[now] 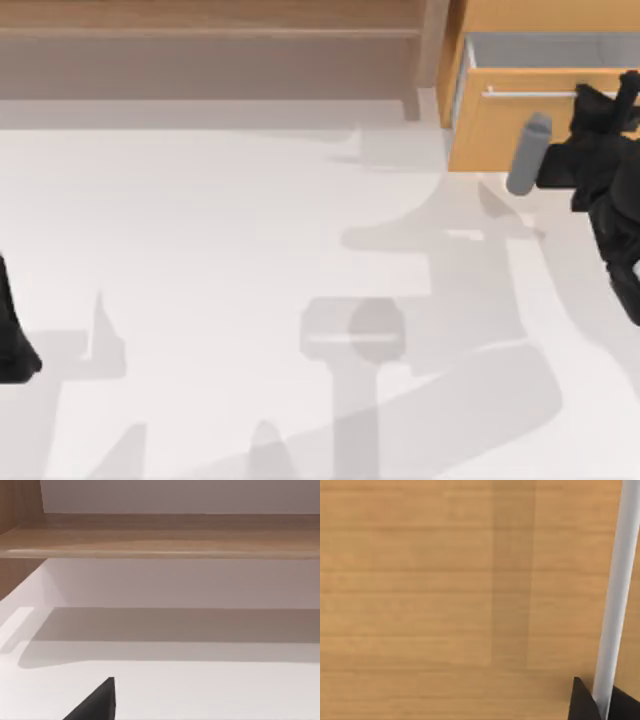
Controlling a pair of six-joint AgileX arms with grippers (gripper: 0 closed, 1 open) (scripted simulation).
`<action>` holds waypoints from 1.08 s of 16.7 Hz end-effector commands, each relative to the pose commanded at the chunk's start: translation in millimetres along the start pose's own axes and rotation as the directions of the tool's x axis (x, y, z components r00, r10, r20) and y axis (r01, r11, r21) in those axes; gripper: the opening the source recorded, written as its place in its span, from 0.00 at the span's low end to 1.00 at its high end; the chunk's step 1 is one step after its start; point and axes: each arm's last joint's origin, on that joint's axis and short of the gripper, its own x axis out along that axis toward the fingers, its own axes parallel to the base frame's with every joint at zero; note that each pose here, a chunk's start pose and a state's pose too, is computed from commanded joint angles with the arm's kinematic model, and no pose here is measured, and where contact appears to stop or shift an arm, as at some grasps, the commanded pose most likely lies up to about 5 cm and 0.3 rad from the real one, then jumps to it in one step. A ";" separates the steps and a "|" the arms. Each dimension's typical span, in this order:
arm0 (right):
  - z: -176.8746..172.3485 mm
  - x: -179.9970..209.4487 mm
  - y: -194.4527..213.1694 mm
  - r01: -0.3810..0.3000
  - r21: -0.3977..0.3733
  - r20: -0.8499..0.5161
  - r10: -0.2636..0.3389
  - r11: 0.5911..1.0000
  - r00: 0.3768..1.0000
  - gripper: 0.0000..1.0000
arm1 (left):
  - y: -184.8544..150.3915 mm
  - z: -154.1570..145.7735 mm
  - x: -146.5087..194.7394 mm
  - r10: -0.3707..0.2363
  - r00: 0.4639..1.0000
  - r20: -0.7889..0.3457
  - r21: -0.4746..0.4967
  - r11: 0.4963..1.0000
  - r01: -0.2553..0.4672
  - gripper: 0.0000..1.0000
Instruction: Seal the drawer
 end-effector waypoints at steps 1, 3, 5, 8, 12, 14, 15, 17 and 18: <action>-0.3 4.5 -0.2 0.000 0.000 0.000 0.000 1.000 1.000 0.00 | 0.0 0.0 0.0 0.000 1.000 0.000 0.000 1.000 0.000 1.00; -0.5 7.8 -0.5 0.001 0.000 -0.001 -0.001 1.000 1.000 0.00 | 0.0 0.0 0.0 0.000 1.000 0.000 0.000 1.000 0.000 1.00; -0.5 7.8 -0.5 0.001 0.000 -0.001 -0.001 1.000 1.000 0.00 | 0.0 0.0 0.0 0.000 1.000 0.000 0.000 1.000 0.000 1.00; 1.0 9.9 -1.5 0.003 0.003 0.002 -0.003 1.000 1.000 0.00 | 0.0 0.0 0.0 0.000 1.000 0.000 0.000 1.000 0.000 1.00; 0.6 33.3 0.0 -0.001 0.002 -0.002 0.001 1.000 1.000 0.00 | 0.0 0.0 0.0 0.000 1.000 0.000 0.000 1.000 0.000 1.00; 0.3 47.9 0.7 -0.005 0.001 -0.003 0.005 1.000 1.000 0.00 | 0.0 0.0 0.0 0.000 1.000 0.000 0.000 1.000 0.000 1.00; 0.2 54.7 0.6 -0.005 0.001 -0.003 0.005 1.000 1.000 0.00 | 0.0 0.0 0.0 0.000 1.000 0.000 0.000 1.000 0.000 1.00; 0.4 65.5 -0.5 -0.003 0.002 0.000 0.003 1.000 1.000 0.00 | 0.0 0.0 0.0 0.000 1.000 0.000 0.000 1.000 0.000 1.00; 0.5 68.7 -1.0 -0.001 0.002 0.001 0.001 1.000 1.000 0.00 | 0.0 0.0 0.0 0.000 1.000 0.000 0.000 1.000 0.000 1.00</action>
